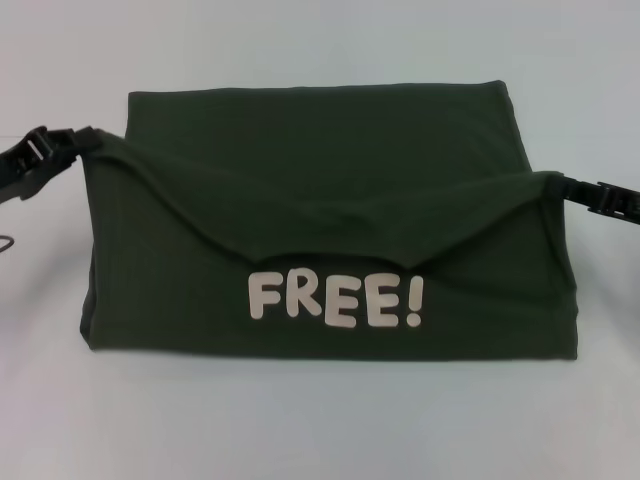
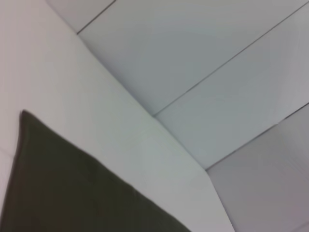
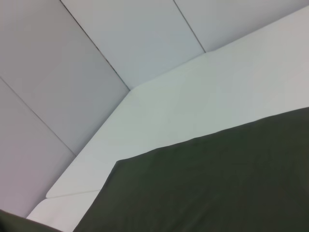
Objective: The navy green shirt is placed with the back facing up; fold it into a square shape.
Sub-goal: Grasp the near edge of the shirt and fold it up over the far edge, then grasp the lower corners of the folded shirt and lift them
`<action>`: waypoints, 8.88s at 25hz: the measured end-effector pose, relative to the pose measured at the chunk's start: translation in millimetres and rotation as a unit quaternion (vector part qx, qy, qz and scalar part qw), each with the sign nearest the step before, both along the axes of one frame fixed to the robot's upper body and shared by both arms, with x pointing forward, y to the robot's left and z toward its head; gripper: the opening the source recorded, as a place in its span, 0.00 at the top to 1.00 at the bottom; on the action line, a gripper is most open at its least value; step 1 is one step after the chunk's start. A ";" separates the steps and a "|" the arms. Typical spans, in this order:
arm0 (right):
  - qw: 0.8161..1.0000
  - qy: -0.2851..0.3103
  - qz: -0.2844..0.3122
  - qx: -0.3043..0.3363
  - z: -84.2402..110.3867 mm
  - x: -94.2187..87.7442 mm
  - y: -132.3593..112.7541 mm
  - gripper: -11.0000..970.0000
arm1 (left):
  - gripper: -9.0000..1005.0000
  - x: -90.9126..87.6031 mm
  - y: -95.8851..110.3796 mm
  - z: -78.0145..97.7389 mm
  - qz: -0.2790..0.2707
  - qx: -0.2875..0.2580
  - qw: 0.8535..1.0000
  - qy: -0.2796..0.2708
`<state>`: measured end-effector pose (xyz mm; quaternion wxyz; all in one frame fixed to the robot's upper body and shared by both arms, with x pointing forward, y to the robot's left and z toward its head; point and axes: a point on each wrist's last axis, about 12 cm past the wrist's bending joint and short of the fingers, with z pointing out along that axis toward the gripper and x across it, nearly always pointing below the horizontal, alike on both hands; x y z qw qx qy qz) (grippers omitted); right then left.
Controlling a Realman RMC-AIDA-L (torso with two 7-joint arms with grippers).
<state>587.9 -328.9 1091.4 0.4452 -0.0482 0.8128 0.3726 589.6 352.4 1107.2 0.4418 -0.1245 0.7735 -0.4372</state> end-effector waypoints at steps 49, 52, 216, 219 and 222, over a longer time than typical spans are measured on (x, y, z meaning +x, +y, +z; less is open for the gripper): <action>0.992 -0.013 -0.046 -0.114 -26.6 23.8 32.4 0.87 | 0.89 34.3 -58.4 -35.2 0.067 0.181 0.981 -0.003; 0.993 -0.014 -0.052 -0.101 -27.3 19.6 28.6 0.74 | 0.68 29.5 -55.7 -38.2 0.071 0.168 0.983 -0.001; 0.930 0.301 0.084 -0.192 19.9 16.2 17.0 0.18 | 0.96 -17.3 -7.2 -31.7 -0.172 0.244 0.940 0.166; 0.929 0.303 0.086 -0.195 17.3 16.6 20.1 0.18 | 0.96 -17.2 -7.2 -31.6 -0.172 0.243 0.940 0.167; 0.929 0.304 0.087 -0.194 15.5 16.7 22.2 0.18 | 0.96 -17.2 -7.3 -31.6 -0.172 0.243 0.940 0.167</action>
